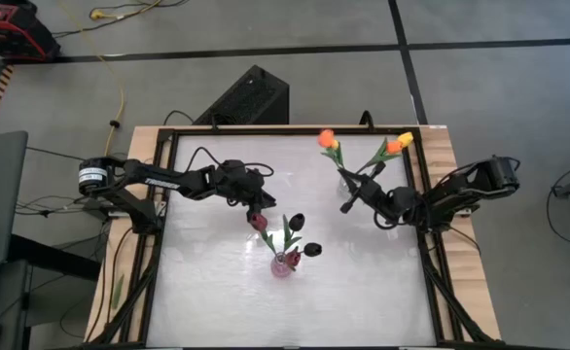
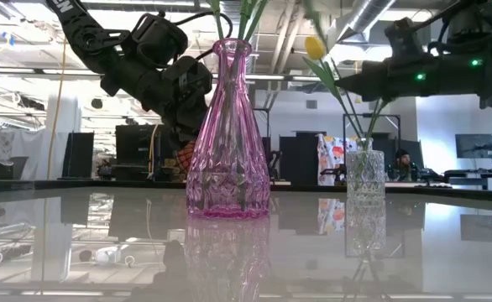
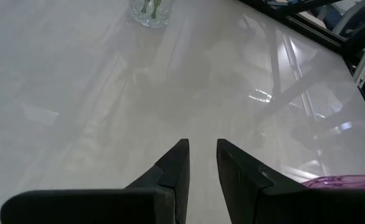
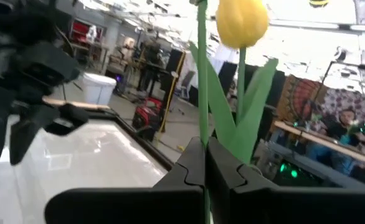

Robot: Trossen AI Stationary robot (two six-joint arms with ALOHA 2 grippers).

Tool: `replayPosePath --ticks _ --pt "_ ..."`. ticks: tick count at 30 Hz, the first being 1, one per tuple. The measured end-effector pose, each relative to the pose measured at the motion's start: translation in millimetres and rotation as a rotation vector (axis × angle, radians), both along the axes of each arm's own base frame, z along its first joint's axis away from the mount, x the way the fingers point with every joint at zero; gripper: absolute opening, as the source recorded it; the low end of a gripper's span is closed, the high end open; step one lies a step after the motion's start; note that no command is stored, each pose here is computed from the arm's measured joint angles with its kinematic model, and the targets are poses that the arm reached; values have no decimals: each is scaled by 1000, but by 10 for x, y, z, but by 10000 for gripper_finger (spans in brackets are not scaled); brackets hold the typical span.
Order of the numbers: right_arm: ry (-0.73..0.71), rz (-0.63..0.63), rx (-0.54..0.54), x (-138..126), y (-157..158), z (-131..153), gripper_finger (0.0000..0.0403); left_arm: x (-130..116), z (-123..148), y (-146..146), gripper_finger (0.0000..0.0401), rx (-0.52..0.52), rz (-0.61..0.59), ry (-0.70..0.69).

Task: Sort flowers into vase by color
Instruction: Put the orange flower into the transparent vase

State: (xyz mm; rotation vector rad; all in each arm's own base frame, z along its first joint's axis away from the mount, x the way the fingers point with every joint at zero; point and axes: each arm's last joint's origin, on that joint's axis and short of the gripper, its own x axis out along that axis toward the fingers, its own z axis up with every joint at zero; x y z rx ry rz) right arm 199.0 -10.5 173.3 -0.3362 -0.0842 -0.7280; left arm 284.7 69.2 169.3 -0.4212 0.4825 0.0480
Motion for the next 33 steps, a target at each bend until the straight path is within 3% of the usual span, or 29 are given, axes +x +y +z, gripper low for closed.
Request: replayPosePath --ticks 15,25,33 --pt "-7 -27 113 -175 -92 -188 22 0 0 2 67 -7 11 -1" --pt "-116 64 85 -186 -10 -17 22 1 2 2 67 -8 13 -3" --pt "-249 -14 132 -274 -52 145 22 4 10 3 67 -3 12 -13"
